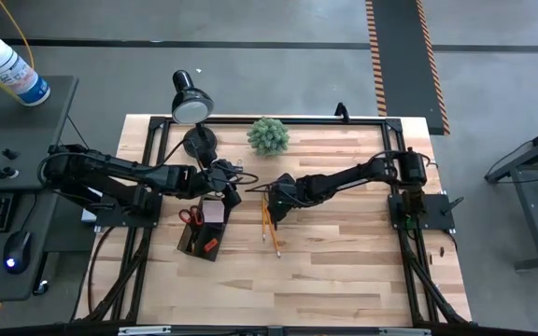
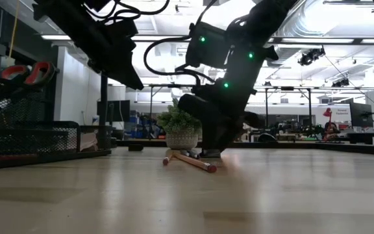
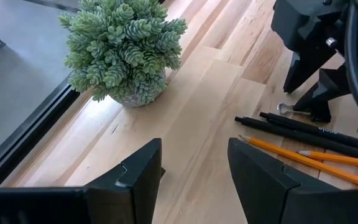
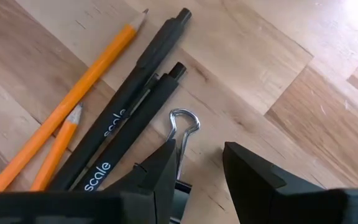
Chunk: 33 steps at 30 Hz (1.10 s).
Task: Pick and place office supplies into organizer
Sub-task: Put the bottom black binder clip into the desk organizer
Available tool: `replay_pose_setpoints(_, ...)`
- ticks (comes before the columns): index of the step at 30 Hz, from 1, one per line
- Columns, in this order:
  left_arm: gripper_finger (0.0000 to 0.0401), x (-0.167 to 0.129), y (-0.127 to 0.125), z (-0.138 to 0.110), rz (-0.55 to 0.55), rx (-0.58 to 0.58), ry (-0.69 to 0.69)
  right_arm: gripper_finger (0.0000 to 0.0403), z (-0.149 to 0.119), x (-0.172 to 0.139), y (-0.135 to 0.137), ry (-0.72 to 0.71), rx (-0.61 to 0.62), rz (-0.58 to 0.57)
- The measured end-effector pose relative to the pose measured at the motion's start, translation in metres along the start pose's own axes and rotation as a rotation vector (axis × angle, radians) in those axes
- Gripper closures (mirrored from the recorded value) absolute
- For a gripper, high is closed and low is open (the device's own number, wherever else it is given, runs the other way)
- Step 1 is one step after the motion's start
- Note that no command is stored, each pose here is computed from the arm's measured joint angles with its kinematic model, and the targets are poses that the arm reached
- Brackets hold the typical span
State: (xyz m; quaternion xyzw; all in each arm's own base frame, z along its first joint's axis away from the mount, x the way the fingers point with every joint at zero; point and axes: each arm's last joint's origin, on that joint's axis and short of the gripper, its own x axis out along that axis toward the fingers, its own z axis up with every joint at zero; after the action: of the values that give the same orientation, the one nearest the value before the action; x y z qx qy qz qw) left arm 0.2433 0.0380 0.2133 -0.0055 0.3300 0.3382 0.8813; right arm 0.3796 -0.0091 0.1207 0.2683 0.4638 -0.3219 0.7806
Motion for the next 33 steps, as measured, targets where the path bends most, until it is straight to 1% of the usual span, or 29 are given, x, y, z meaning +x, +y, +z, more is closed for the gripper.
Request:
replay_pose_setpoints(3, 0.0229, 0.0, 0.0, 0.0, 0.0, 0.0, 0.0, 0.0278, -0.004, 0.007, -0.001, 0.022, -0.014, -0.013)
replay_pose_setpoints(5, 0.0229, 0.0, 0.0, 0.0, 0.004, 0.0, -0.001, 0.0287, -0.006, 0.007, -0.001, 0.035, -0.043, -0.021)
replay_pose_setpoints(7, 0.0229, 0.0, 0.0, 0.0, 0.006, 0.0, -0.001, 0.031, -0.007, 0.007, -0.001, 0.04, -0.066, -0.028)
replay_pose_setpoints(10, 0.0229, 0.0, 0.0, 0.0, 0.007, 0.0, -0.002, 0.037, -0.007, 0.008, -0.001, 0.048, -0.1, -0.025)
replay_pose_setpoints(12, 0.0229, 0.0, 0.0, 0.0, 0.007, 0.0, -0.001, 0.0394, -0.008, 0.008, -0.001, 0.051, -0.134, -0.022)
replay_pose_setpoints(14, 0.0229, 0.0, 0.0, 0.0, 0.007, 0.0, -0.001, 0.0391, -0.008, 0.008, -0.001, 0.055, -0.143, -0.023)
replay_pose_setpoints(19, 0.0229, 0.0, 0.0, 0.0, 0.008, 0.002, 0.002, 0.04, -0.01, 0.003, 0.002, 0.035, -0.197, -0.035)
replay_pose_setpoints(26, 0.0229, 0.0, 0.001, -0.002, 0.028, 0.007, 0.01, 0.0402, -0.012, -0.026, -0.001, 0.041, -0.241, -0.044)
replay_pose_setpoints(29, 0.0229, -0.002, 0.002, 0.0, 0.028, 0.001, 0.0, 0.0402, -0.009, -0.043, 0.005, -0.014, -0.239, -0.013)
replay_pose_setpoints(33, 0.0229, -0.006, 0.005, 0.002, 0.028, -0.008, -0.015, 0.0402, -0.011, -0.053, 0.013, -0.048, -0.268, 0.045)
